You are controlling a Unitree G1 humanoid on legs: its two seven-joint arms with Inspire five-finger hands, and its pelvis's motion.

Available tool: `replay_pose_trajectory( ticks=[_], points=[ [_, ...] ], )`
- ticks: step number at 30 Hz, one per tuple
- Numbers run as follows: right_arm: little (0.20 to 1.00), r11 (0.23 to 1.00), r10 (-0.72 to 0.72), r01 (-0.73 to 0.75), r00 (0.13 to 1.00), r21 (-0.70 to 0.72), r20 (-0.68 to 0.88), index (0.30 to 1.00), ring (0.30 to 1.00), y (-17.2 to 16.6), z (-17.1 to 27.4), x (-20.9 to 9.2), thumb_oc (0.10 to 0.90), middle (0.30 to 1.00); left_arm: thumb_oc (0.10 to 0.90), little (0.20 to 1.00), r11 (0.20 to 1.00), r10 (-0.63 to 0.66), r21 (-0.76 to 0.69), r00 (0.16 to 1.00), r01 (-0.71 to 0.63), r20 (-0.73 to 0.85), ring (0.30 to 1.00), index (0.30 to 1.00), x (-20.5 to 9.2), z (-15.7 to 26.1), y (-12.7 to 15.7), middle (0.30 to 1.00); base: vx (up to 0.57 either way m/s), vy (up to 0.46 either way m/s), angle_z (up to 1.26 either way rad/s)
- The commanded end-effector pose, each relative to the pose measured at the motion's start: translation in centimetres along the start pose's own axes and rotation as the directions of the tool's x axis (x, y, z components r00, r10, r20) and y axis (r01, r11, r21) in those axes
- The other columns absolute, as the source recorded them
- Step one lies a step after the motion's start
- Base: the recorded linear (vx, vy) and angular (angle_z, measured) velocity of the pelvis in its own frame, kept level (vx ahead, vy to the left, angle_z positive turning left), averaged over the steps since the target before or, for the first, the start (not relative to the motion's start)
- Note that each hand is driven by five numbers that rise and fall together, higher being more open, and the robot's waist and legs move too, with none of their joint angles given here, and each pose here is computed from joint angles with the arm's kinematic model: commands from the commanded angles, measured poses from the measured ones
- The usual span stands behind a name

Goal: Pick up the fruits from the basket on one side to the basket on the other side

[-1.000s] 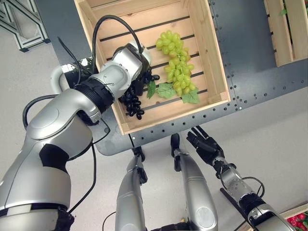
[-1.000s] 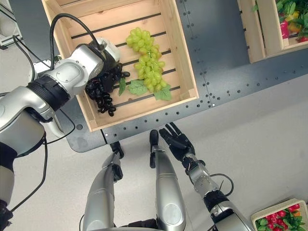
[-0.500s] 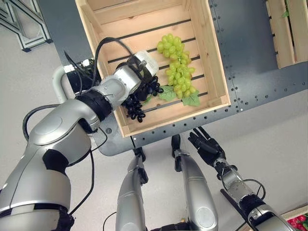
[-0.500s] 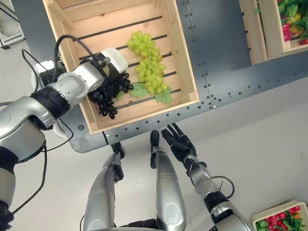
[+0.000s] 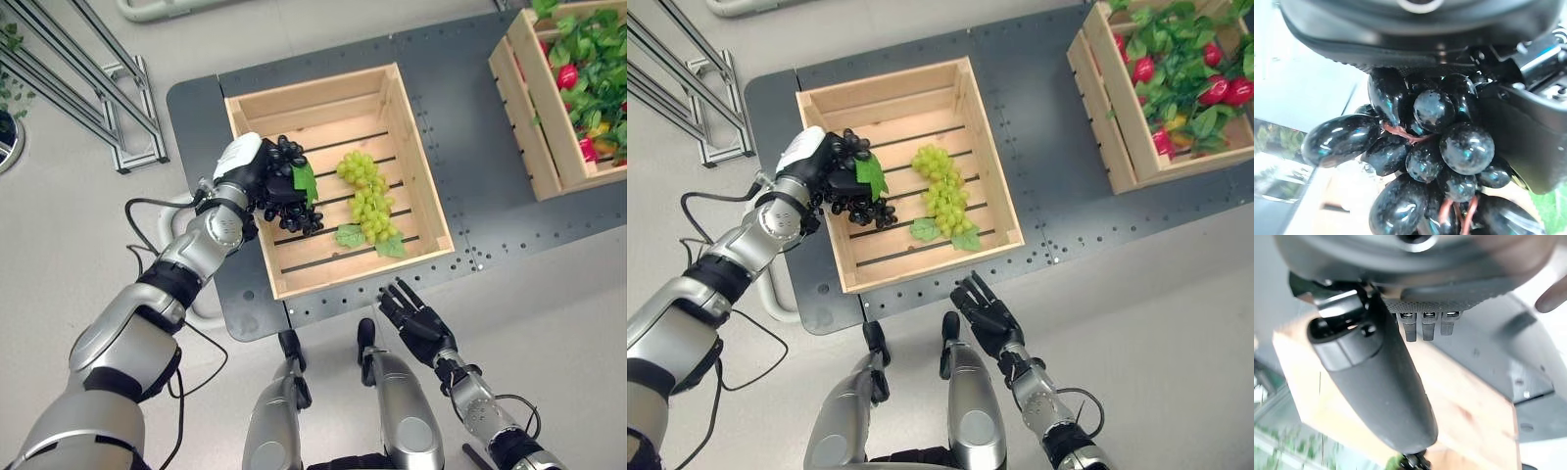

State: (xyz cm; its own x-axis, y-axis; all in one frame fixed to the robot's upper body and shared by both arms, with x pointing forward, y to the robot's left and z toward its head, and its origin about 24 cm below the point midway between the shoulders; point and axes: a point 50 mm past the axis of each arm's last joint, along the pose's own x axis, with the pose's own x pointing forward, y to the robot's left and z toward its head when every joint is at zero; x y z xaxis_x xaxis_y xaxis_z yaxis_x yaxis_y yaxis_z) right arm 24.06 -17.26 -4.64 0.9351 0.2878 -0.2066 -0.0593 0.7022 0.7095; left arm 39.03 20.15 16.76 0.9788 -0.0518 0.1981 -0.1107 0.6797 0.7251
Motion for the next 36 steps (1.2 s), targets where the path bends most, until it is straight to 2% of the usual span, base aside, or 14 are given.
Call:
replay_pose_trajectory(
  ticks=[1,7,9,10,12,17,21,22,26,28,29,32,36],
  points=[
    [0.9,0.997,0.064,-0.057,0.988,-0.055,0.141,0.9,0.9,1.0,1.9,-0.3,0.8,0.9,0.4,0.3,0.96,0.211,-0.226,0.958,-0.166,0.195,0.3,0.3,0.7,4.4,3.6,0.3,0.09,0.07,0.01],
    [0.9,0.996,0.026,-0.009,0.982,-0.093,0.186,0.9,0.9,1.5,1.4,-1.1,0.8,0.9,0.4,0.3,0.869,0.216,-0.477,0.97,-0.136,0.116,0.3,0.3,-1.5,2.1,1.4,0.3,0.1,0.058,0.03],
    [0.9,0.996,0.011,0.002,0.989,-0.092,0.147,0.9,0.9,2.0,0.7,-1.0,0.8,0.9,0.4,0.3,0.766,0.19,-0.634,0.979,-0.104,0.07,0.3,0.3,-2.2,1.5,0.0,0.3,0.12,0.046,0.01],
    [0.9,0.995,0.015,-0.002,0.99,-0.095,0.144,0.9,0.9,2.0,0.6,-1.0,0.8,0.9,0.4,0.3,0.75,0.184,-0.654,0.981,-0.098,0.065,0.3,0.3,-2.3,1.4,-0.1,0.3,0.08,0.019,0.0],
    [0.9,0.989,0.049,-0.031,0.991,-0.141,0.122,0.9,0.9,2.7,0.3,-0.8,0.8,0.9,0.4,0.3,0.633,0.144,-0.771,0.989,-0.063,0.037,0.3,0.3,-2.9,0.9,-1.8,0.3,0.09,0.005,-0.01],
    [0.9,0.938,0.19,-0.145,0.975,-0.315,0.116,0.9,0.9,5.7,2.0,0.6,0.8,0.9,0.4,0.3,0.547,0.109,-0.837,0.989,0.021,0.096,0.3,0.3,-3.6,1.8,-3.3,0.3,0.01,-0.006,-0.03],
    [0.9,0.898,0.275,-0.2,0.95,-0.391,0.146,0.9,0.9,8.5,5.3,2.7,0.8,0.9,0.4,0.3,0.554,0.095,-0.826,0.978,0.103,0.185,0.3,0.3,-3.2,3.3,-2.9,0.3,-0.01,0.0,-0.07],
    [0.9,0.876,0.308,-0.213,0.938,-0.433,0.161,0.9,0.9,9.9,6.9,3.5,0.8,0.9,0.4,0.3,0.576,0.088,-0.805,0.969,0.141,0.233,0.3,0.3,-3.2,4.1,-2.7,0.3,0.01,0.002,-0.04],
    [0.9,0.832,0.358,-0.221,0.915,-0.508,0.188,0.9,0.9,12.3,9.1,4.4,0.8,0.9,0.4,0.3,0.622,0.081,-0.758,0.947,0.197,0.312,0.3,0.3,-2.9,5.5,-2.0,0.3,0.0,-0.006,0.0],
    [0.9,0.802,0.381,-0.209,0.901,-0.559,0.21,0.9,0.9,14.0,10.4,4.8,0.8,0.9,0.4,0.3,0.676,0.063,-0.702,0.931,0.225,0.359,0.3,0.3,-2.7,6.4,-1.7,0.3,0.0,-0.011,0.02],
    [0.9,0.78,0.385,-0.177,0.892,-0.6,0.237,0.9,0.9,15.1,11.4,5.1,0.8,0.9,0.4,0.3,0.714,0.05,-0.659,0.921,0.238,0.387,0.3,0.3,-2.6,6.9,-1.4,0.3,0.0,0.0,0.0],
    [0.9,0.748,0.38,-0.11,0.88,-0.654,0.286,0.9,0.9,16.7,13.0,5.6,0.8,0.9,0.4,0.3,0.76,0.032,-0.599,0.906,0.253,0.423,0.3,0.3,-2.2,7.7,-0.9,0.3,0.0,0.0,0.0],
    [0.9,0.695,0.365,-0.028,0.875,-0.718,0.319,0.9,0.9,17.8,14.6,5.8,0.8,0.9,0.4,0.3,0.838,-0.006,-0.483,0.888,0.255,0.459,0.3,0.3,-1.9,8.6,-0.3,0.3,0.0,0.0,0.0]
  ],
)
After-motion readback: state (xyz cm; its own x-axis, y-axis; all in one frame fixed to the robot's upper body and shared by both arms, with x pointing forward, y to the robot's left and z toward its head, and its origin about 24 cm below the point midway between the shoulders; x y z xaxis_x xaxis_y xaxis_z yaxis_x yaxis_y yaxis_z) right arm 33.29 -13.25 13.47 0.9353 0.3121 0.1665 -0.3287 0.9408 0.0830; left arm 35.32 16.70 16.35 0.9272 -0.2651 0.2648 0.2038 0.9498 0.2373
